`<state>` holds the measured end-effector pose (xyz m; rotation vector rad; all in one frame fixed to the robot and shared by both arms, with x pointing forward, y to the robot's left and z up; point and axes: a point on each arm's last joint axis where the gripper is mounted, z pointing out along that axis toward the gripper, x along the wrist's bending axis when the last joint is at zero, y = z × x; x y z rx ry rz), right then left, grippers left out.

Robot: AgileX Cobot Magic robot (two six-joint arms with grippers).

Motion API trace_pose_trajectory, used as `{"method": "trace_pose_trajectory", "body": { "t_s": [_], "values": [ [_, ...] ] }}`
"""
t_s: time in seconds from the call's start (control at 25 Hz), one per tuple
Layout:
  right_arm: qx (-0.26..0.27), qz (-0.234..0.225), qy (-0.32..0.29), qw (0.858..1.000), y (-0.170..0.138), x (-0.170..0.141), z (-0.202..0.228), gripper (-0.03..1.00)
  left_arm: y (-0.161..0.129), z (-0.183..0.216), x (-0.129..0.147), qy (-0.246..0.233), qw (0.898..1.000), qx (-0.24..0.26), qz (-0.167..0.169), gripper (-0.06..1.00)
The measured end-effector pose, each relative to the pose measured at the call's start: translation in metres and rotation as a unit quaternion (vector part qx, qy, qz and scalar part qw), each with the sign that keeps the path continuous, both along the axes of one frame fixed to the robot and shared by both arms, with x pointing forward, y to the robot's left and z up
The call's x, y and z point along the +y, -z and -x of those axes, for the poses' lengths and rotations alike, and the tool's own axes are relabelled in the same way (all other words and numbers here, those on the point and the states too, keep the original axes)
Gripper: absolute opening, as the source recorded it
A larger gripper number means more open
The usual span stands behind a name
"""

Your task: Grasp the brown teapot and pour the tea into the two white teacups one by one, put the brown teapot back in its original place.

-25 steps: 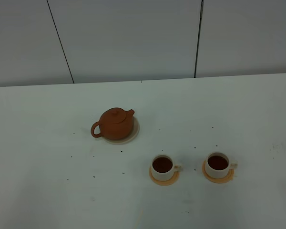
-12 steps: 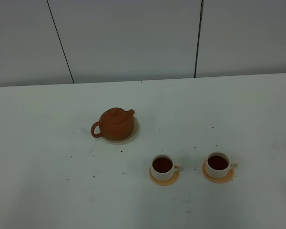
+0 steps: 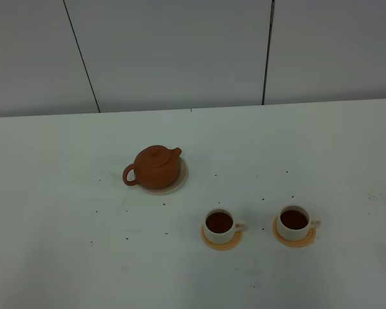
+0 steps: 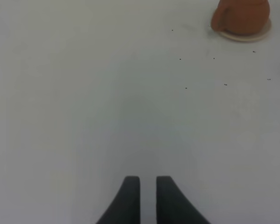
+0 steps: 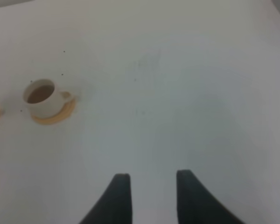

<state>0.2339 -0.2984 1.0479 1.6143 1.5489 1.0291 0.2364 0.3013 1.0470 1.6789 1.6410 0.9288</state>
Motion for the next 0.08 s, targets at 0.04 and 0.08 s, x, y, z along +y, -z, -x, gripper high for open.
{"method": "trace_pose_trajectory", "body": {
  "t_s": [0.04,0.08],
  "values": [
    [0.0,0.0,0.0,1.0,0.0,0.0,0.0,0.24,0.0,0.0,0.0,0.0,1.0,0.0,0.0,0.15],
    [0.0,0.0,0.0,1.0,0.0,0.0,0.0,0.24,0.0,0.0,0.0,0.0,1.0,0.0,0.0,0.15]
  ]
}}
